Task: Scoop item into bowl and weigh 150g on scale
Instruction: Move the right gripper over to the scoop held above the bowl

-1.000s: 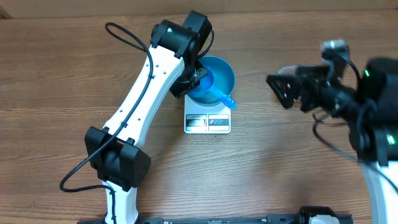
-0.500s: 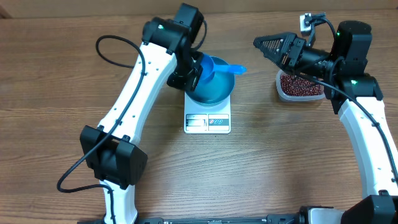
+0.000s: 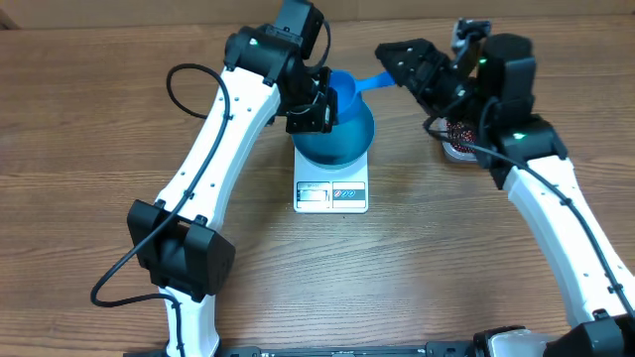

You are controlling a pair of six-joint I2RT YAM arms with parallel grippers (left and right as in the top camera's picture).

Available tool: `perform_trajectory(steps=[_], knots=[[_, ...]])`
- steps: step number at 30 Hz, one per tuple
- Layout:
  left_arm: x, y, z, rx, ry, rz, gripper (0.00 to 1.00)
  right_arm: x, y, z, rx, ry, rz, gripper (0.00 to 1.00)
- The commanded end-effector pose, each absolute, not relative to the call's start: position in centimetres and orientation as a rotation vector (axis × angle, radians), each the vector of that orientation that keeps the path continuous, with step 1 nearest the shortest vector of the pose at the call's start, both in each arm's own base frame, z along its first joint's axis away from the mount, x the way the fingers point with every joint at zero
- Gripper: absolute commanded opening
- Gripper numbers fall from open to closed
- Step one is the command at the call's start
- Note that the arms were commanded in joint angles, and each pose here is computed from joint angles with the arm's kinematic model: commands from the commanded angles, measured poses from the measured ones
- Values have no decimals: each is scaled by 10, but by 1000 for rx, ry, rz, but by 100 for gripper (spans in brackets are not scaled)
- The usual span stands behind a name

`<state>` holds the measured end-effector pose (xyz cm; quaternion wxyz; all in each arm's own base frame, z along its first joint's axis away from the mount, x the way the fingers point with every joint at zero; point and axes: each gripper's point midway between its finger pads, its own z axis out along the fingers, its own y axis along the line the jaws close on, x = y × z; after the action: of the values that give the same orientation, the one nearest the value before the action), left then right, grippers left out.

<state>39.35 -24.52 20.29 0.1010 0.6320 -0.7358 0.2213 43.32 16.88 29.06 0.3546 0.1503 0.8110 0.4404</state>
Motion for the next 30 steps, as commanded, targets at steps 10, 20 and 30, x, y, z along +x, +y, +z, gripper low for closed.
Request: perform_trajectory(steps=[10,20,30], knots=[[390,-265,222,1752,-2149,763,4,437,163,282,428,2100,993,67],[389,-270,225,1706,-2146,793,4,436,163,280,432,2111,989,42],[389,-276,229,1674,-2138,821,4,435,163,278,436,2117,988,39]])
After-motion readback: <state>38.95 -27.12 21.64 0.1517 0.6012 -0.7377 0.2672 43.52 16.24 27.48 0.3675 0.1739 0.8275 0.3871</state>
